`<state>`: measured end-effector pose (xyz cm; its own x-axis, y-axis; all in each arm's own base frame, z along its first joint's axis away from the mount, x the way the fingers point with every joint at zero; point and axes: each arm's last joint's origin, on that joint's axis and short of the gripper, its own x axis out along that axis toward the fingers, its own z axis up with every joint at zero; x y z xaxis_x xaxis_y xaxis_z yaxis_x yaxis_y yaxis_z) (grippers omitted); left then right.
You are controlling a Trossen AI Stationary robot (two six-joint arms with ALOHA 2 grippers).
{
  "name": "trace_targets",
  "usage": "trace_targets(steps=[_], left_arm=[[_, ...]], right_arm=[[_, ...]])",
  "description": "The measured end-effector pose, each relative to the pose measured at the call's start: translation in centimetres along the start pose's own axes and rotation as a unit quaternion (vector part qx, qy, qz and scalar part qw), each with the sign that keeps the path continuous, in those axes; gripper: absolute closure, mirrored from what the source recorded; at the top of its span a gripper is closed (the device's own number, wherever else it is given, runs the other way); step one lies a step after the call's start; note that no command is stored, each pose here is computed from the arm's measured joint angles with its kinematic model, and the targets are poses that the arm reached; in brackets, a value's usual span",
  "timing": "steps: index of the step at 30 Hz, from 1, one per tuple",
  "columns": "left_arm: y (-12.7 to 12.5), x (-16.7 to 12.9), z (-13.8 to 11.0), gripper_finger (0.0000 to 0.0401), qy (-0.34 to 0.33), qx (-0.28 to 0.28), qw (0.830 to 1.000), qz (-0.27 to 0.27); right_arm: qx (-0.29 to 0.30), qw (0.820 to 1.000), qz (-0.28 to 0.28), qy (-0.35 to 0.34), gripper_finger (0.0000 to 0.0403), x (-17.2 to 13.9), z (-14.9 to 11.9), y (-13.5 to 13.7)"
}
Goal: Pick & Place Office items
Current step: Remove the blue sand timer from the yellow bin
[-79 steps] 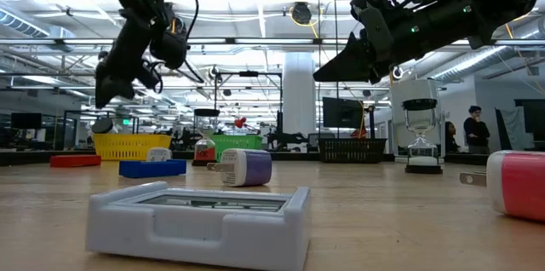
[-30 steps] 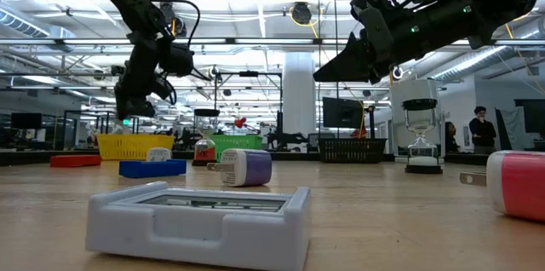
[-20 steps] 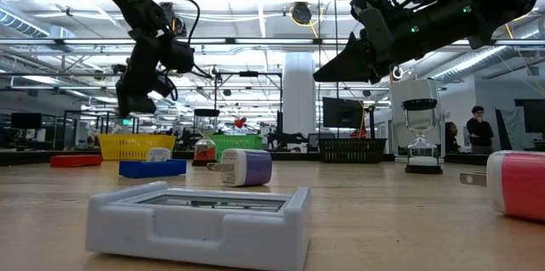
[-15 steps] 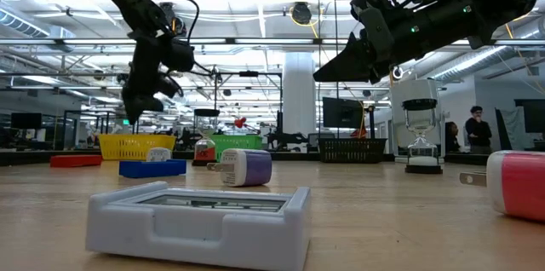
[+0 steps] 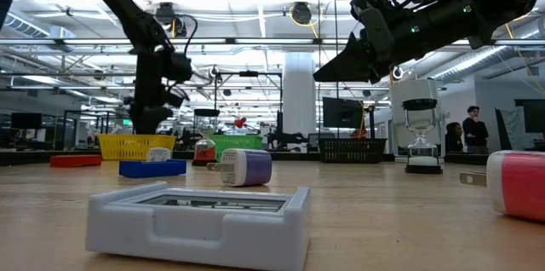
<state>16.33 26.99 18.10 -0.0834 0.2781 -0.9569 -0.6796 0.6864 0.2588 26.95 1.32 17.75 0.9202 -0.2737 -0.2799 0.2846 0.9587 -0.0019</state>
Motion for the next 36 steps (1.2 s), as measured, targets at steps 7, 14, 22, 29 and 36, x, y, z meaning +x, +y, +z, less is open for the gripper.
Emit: trace_targets(steps=[7,14,22,29,36], left_arm=[[-0.5,2.8,0.6,0.0173,0.024,0.035,0.999,-0.013],[-0.6,3.4,0.6,0.0236,0.033,0.050,0.998,-0.011],[0.1,0.4,0.3,0.0236,-0.008,0.041,0.999,0.012],[0.8,-5.9,-1.0,0.0236,-0.156,-0.014,0.988,-0.012],[-2.1,-7.9,-4.5,0.0236,-0.410,-0.038,0.898,-0.157]], right_arm=[[0.000,1.000,0.000,0.000,0.0380,0.0,0.0,0.0],[0.000,1.000,0.000,0.000,0.0380,0.0,0.0,0.0],[0.000,1.000,0.000,0.000,0.0380,0.0,0.0,0.0],[-0.002,1.000,0.000,0.005,0.0380,0.0,-0.1,0.0],[-0.002,1.000,-0.001,0.007,0.0380,0.0,-0.1,0.0]])
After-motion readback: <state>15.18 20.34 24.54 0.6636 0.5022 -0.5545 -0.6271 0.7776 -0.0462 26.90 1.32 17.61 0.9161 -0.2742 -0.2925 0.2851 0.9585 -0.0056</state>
